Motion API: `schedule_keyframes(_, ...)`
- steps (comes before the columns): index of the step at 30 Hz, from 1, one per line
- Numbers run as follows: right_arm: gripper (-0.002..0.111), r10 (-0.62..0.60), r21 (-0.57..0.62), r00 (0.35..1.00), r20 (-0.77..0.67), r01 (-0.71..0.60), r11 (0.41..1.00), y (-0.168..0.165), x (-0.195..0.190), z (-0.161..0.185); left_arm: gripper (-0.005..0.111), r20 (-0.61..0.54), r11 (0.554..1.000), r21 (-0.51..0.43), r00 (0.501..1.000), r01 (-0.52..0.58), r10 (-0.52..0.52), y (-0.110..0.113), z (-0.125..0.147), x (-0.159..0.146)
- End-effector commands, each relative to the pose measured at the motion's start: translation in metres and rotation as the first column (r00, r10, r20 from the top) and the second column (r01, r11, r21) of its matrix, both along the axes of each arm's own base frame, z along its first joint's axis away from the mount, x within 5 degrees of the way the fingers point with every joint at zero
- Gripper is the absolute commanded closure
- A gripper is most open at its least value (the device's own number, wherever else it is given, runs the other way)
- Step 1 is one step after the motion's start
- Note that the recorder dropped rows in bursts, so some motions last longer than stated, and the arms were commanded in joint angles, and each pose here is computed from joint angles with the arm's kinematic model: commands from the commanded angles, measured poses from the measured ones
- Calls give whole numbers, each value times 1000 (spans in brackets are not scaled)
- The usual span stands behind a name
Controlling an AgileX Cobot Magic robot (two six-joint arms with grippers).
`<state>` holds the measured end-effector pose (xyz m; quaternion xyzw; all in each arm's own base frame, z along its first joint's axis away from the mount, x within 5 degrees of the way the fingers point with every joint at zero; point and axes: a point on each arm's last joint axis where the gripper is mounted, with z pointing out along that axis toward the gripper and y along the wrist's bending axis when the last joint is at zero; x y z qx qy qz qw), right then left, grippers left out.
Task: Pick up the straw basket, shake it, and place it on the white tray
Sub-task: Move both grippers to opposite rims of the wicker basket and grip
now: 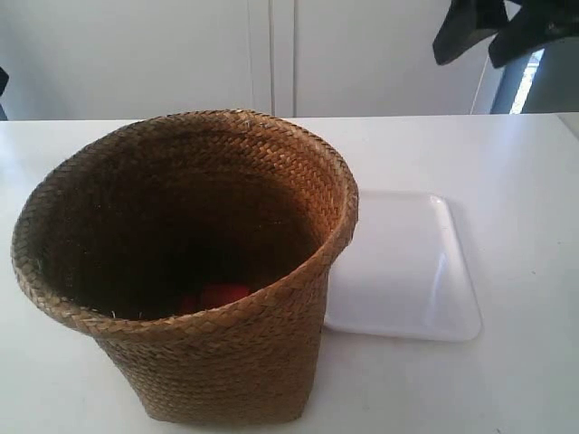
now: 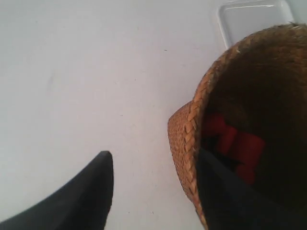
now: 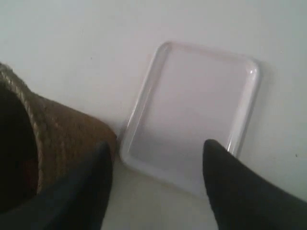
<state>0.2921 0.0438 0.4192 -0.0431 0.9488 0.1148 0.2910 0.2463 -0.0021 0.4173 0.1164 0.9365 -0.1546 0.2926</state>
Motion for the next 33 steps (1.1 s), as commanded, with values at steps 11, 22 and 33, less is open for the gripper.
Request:
schedule_keyframes(11,42,85,50,994,62,-88,995,19,-60,-10,48,21,1000,-15,1000,23,-23,-20,-42,-60)
schedule_keyframes(22,36,189,164,976,103,-205,965,70,-47,-35,48,41,999,-46,999,-1,3,-22,-61,-59)
schedule_keyframes(33,36,201,128,979,-37,-195,972,85,-21,-72,43,-121,996,-86,992,32,-42,-26,-87,-34)
